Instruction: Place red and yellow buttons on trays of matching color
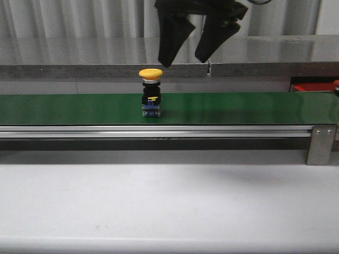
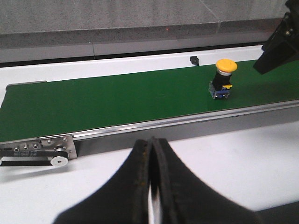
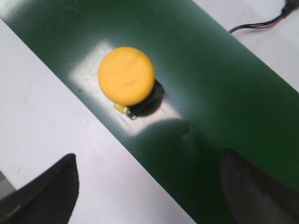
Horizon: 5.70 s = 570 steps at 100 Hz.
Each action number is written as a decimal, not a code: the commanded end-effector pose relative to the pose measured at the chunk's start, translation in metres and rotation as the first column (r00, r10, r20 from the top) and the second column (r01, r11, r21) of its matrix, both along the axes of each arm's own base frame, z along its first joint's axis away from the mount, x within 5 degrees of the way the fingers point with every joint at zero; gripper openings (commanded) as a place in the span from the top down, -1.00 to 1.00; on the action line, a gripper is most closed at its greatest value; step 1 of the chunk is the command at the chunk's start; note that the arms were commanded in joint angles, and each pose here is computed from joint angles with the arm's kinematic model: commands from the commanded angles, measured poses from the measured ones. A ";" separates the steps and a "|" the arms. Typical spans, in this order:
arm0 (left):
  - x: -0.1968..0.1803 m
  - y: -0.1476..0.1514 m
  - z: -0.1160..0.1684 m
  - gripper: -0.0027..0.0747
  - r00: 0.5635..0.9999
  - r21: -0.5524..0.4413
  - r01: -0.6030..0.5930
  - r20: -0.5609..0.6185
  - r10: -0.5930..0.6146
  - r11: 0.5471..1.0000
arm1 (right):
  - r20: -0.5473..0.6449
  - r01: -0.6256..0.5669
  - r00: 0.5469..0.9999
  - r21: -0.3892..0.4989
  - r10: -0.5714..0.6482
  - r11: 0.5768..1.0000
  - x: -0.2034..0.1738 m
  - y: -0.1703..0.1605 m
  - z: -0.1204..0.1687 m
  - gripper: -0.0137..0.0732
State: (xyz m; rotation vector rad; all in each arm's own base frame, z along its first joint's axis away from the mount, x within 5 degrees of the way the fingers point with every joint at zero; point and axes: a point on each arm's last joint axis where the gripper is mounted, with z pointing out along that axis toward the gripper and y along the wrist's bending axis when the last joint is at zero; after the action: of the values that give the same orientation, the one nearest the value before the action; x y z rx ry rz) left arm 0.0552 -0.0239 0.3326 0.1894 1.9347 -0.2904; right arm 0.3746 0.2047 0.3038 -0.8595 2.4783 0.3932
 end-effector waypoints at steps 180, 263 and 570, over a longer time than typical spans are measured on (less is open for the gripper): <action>0.002 -0.001 0.013 0.98 0.997 -0.040 -0.002 0.074 0.005 0.999 | 0.213 0.616 0.761 0.054 -0.612 0.786 -0.035 -0.213 0.047 0.23; 0.002 -0.001 0.013 0.98 0.997 -0.040 -0.002 0.074 0.005 0.999 | 0.017 0.862 0.496 0.111 -0.868 0.494 0.002 -0.317 -0.069 0.16; 0.108 -0.004 0.015 0.98 0.983 -0.116 -0.151 -0.122 0.137 0.982 | 0.557 0.524 0.607 0.255 -0.567 0.812 -0.254 -0.206 0.020 0.96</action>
State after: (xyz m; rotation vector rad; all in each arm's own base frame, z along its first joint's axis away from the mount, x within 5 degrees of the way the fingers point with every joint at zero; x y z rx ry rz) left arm 0.1429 -0.0271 0.3284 -0.0081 2.1199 -0.3144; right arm 0.1193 0.0001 0.3088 -0.1100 2.0353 -0.0153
